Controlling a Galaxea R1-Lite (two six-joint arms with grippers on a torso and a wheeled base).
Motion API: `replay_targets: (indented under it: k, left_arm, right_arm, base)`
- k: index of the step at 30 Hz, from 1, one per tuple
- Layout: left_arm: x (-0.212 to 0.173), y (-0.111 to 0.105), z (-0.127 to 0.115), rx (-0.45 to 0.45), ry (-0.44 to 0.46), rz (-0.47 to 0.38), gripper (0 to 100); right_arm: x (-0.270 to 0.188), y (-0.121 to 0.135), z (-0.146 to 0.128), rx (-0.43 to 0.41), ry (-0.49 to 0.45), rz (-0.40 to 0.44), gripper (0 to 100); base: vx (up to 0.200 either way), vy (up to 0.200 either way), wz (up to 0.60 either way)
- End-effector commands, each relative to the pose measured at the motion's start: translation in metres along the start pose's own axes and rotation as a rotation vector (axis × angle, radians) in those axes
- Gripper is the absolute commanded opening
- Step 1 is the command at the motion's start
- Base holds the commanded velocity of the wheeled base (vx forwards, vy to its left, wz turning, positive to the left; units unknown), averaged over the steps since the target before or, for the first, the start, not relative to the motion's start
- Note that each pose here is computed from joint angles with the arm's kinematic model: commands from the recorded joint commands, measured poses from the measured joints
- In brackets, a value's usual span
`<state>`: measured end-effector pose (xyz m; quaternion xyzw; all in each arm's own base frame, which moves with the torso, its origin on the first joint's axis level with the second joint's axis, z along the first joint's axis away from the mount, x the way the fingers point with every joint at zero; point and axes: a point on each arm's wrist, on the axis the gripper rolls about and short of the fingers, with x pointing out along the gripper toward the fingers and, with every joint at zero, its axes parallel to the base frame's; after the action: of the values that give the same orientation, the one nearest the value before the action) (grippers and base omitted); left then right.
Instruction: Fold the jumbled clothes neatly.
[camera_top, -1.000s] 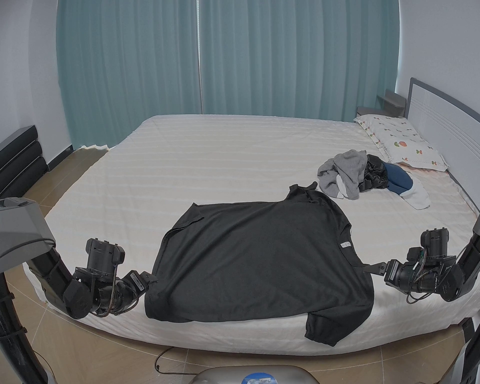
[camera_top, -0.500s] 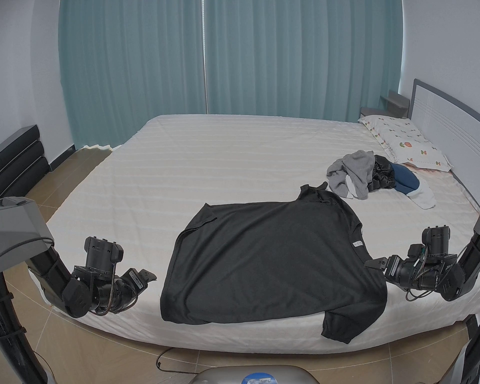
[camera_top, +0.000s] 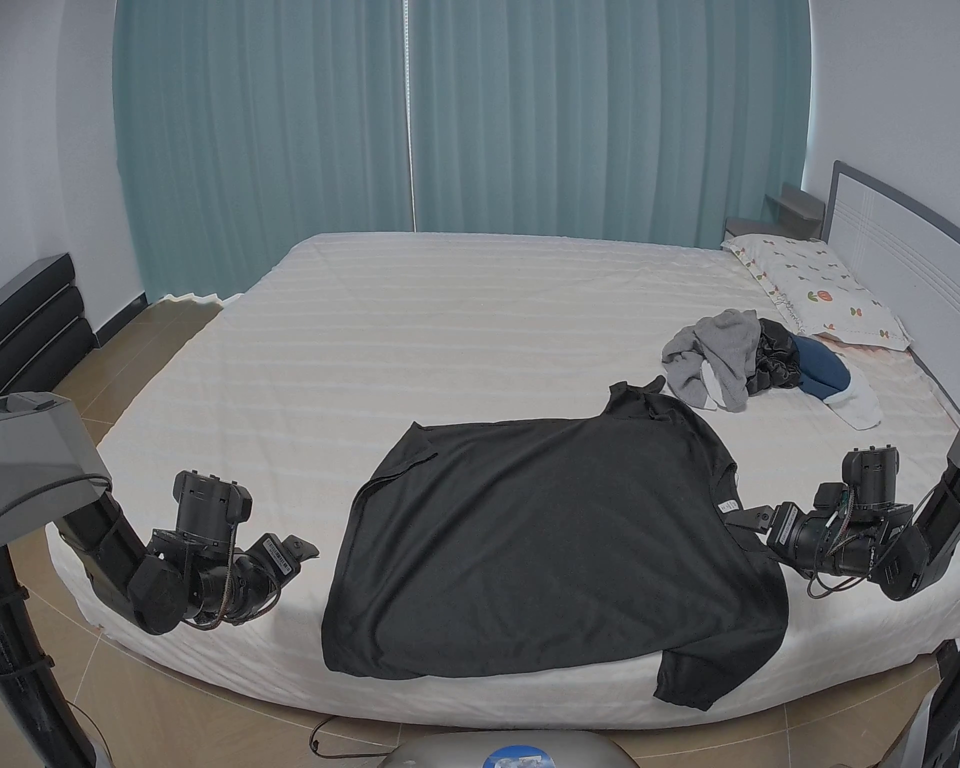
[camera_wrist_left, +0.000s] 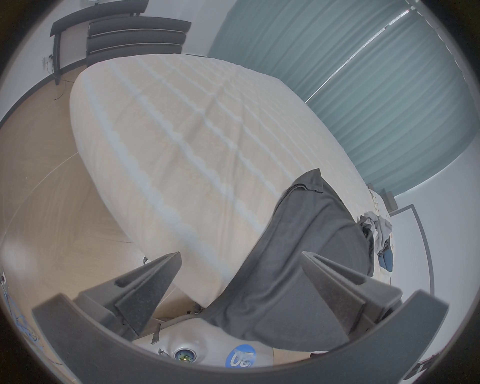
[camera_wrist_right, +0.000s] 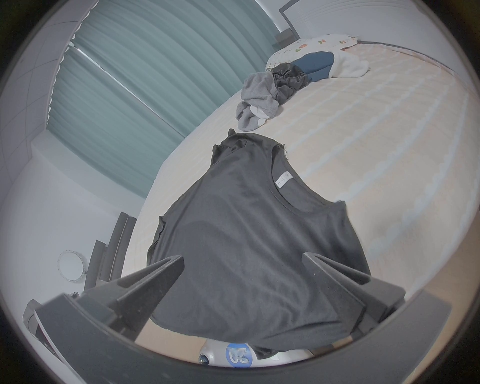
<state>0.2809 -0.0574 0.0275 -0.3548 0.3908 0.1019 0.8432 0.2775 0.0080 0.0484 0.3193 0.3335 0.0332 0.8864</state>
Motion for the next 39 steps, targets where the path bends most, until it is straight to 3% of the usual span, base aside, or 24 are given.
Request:
replay_targets:
  k: [1,13,22,39]
  left_arm:
    - [0.001,0.000,0.000,-0.011,0.001,0.003,100]
    - [0.000,-0.007,-0.004,-0.063,0.014,-0.024,100]
    - [-0.001,-0.010,-0.009,-0.052,0.026,-0.033,100]
    - [0.000,-0.014,-0.006,-0.083,0.014,-0.047,100]
  right_arm:
    - [0.000,0.001,0.000,-0.002,0.001,0.002,100]
    - [0.000,0.000,0.000,-0.002,0.002,0.001,100]
    - [0.001,0.000,-0.001,-0.001,0.005,0.000,100]
    - [0.001,0.000,-0.001,0.000,0.003,0.000,100]
  base:
    - [0.000,0.000,0.00]
    - [0.000,0.000,0.00]
    - [-0.200,-0.200,0.00]
    - [0.000,0.000,0.00]
